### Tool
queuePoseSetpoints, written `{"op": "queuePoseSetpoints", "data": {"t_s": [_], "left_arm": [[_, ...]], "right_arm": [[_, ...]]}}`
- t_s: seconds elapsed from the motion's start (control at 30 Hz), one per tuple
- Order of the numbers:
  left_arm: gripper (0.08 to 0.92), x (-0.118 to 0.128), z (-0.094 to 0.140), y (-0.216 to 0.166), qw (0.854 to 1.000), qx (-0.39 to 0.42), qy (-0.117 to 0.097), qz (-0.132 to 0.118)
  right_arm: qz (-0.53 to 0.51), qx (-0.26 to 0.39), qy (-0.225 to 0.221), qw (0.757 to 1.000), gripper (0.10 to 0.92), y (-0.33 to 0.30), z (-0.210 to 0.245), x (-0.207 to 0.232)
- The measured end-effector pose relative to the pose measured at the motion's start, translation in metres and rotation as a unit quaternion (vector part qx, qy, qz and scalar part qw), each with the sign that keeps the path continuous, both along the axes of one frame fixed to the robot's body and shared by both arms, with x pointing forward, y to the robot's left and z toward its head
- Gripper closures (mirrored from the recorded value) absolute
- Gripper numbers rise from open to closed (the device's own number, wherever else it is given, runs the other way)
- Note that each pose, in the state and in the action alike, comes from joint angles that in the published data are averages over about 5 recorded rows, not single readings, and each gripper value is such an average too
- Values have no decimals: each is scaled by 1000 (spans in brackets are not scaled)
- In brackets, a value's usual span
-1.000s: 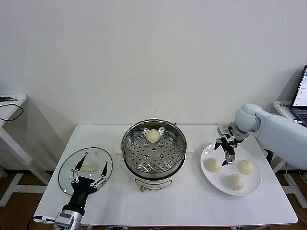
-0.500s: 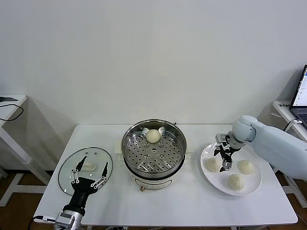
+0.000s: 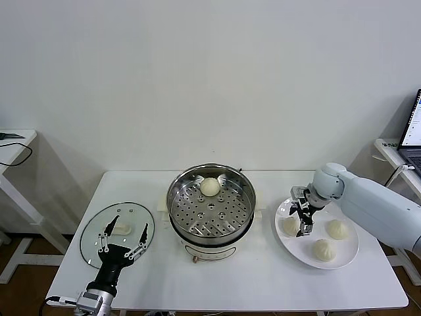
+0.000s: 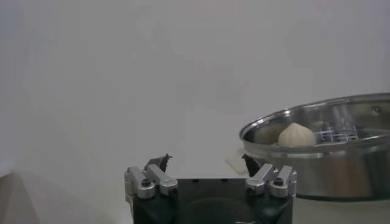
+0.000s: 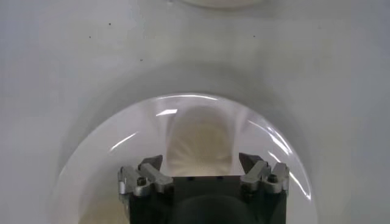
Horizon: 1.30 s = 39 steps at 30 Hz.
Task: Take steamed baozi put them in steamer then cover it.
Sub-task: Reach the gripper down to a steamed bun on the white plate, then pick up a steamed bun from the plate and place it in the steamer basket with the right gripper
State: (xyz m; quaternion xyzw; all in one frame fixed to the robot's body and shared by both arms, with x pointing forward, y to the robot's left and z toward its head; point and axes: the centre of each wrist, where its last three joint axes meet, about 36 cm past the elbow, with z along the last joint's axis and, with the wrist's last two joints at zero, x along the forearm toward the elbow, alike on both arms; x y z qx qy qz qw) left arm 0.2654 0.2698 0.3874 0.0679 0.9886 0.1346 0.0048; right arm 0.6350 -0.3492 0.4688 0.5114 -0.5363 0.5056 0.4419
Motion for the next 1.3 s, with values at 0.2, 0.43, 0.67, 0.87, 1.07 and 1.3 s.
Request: {"op": "queuePoseSetpoints", "data": {"t_s": [0.2, 0.43, 0.67, 0.87, 1.07, 1.3], "left_arm": [[177, 1, 0, -1, 1000, -1, -1, -1], [177, 1, -1, 0, 1000, 0, 0, 0], [177, 1, 0, -1, 1000, -2, -1, -1], [177, 0, 2, -2, 1000, -1, -3, -4], [177, -2, 4, -4, 1000, 2, -3, -10], [177, -5, 4, -5, 1000, 8, -2, -16]], "right_arm": [[1, -2, -1, 1000, 273, 2, -3, 1], [2, -1, -2, 1000, 326, 2, -3, 2], [1, 0, 1, 1000, 327, -2, 4, 0], [-5, 3, 3, 1000, 327, -9, 22, -5], [-14, 18, -1, 1000, 327, -17, 58, -15], [-21, 40, -7, 999, 327, -16, 110, -33]]}}
